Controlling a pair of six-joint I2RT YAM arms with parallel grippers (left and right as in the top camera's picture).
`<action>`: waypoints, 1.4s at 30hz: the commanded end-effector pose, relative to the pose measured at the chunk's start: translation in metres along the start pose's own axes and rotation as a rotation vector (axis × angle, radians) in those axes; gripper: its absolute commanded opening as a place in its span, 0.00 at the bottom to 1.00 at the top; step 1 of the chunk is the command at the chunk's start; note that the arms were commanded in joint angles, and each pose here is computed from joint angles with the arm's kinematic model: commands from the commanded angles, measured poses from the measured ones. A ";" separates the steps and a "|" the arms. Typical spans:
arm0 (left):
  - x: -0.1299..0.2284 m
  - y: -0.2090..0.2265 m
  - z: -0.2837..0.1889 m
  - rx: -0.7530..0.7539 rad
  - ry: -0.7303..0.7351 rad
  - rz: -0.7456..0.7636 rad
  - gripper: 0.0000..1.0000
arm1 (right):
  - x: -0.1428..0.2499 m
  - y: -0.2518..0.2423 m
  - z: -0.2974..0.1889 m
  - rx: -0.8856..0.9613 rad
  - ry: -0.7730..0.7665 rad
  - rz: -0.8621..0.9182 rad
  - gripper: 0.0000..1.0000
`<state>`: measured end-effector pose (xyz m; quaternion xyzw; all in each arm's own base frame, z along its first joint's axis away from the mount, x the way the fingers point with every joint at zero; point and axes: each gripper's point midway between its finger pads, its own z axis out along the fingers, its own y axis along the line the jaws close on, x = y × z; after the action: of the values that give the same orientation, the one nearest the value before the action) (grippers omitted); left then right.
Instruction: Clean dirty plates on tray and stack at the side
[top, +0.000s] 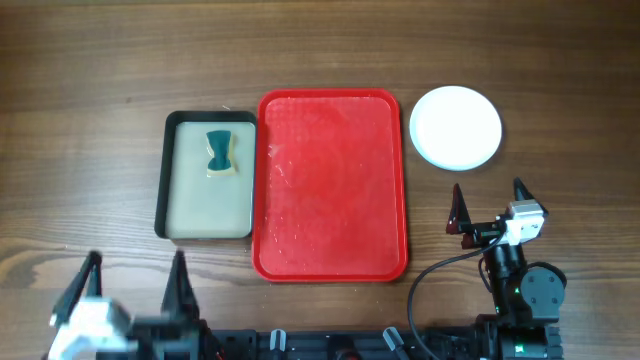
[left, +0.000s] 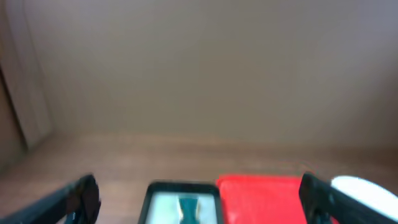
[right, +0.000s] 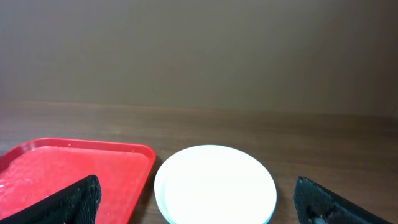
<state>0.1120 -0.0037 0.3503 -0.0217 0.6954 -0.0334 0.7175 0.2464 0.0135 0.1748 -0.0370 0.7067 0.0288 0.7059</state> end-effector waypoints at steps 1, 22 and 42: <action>0.001 0.001 0.046 0.019 -0.132 -0.051 1.00 | -0.002 0.000 0.000 0.002 -0.011 0.014 1.00; 0.194 0.040 0.127 -0.137 0.067 -0.413 1.00 | -0.002 0.000 0.000 0.002 -0.011 0.014 1.00; 0.196 0.014 0.128 0.027 0.106 -0.027 1.00 | -0.002 0.000 0.000 0.002 -0.011 0.014 1.00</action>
<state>0.2463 -0.0014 0.1591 -0.0395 0.7297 -0.0497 0.6808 0.2464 0.0135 0.1750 -0.0370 0.7065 0.0288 0.7062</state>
